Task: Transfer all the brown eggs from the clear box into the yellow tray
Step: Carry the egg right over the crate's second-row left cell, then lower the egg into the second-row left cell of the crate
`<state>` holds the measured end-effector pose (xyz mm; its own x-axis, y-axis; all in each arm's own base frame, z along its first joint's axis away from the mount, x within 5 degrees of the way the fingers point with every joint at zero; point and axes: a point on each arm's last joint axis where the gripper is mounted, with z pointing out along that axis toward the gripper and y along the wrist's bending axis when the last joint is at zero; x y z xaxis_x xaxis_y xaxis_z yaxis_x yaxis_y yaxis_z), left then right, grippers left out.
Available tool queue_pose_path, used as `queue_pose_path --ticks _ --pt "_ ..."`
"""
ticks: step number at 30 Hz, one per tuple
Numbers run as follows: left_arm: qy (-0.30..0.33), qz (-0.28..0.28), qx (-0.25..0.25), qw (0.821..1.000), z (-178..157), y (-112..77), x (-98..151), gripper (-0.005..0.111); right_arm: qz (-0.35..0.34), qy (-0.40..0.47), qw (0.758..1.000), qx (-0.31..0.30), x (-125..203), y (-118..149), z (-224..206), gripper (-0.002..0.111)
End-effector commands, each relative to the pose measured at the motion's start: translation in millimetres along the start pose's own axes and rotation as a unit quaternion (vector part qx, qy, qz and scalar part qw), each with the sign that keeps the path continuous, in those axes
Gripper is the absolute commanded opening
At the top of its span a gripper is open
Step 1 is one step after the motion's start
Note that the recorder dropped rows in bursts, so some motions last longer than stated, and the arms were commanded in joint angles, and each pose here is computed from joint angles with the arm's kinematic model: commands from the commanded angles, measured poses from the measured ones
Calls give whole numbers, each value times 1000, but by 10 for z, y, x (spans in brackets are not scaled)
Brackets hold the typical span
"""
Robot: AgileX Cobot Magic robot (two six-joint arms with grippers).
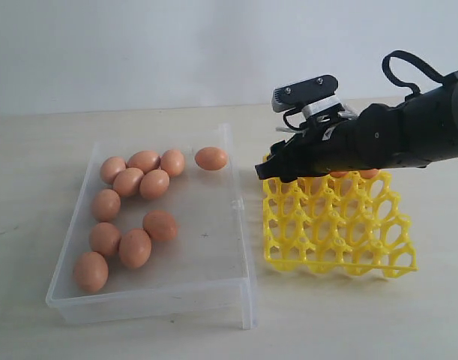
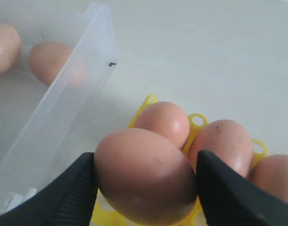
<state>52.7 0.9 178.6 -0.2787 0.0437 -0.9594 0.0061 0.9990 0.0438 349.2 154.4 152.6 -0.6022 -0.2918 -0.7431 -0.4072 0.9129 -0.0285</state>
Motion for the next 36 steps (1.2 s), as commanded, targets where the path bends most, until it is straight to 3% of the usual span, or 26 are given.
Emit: queue_pose_path --ticks 1,15,36 --pt "-1 1 -2 1000 -2 3 -14 0 25 -12 1000 -2 -42 52 -30 0" --pt "-1 1 -2 1000 -2 3 -14 0 130 16 991 -16 88 260 -34 0" --pt "-1 1 -2 1000 -2 3 -14 0 143 -20 989 12 168 204 62 0"
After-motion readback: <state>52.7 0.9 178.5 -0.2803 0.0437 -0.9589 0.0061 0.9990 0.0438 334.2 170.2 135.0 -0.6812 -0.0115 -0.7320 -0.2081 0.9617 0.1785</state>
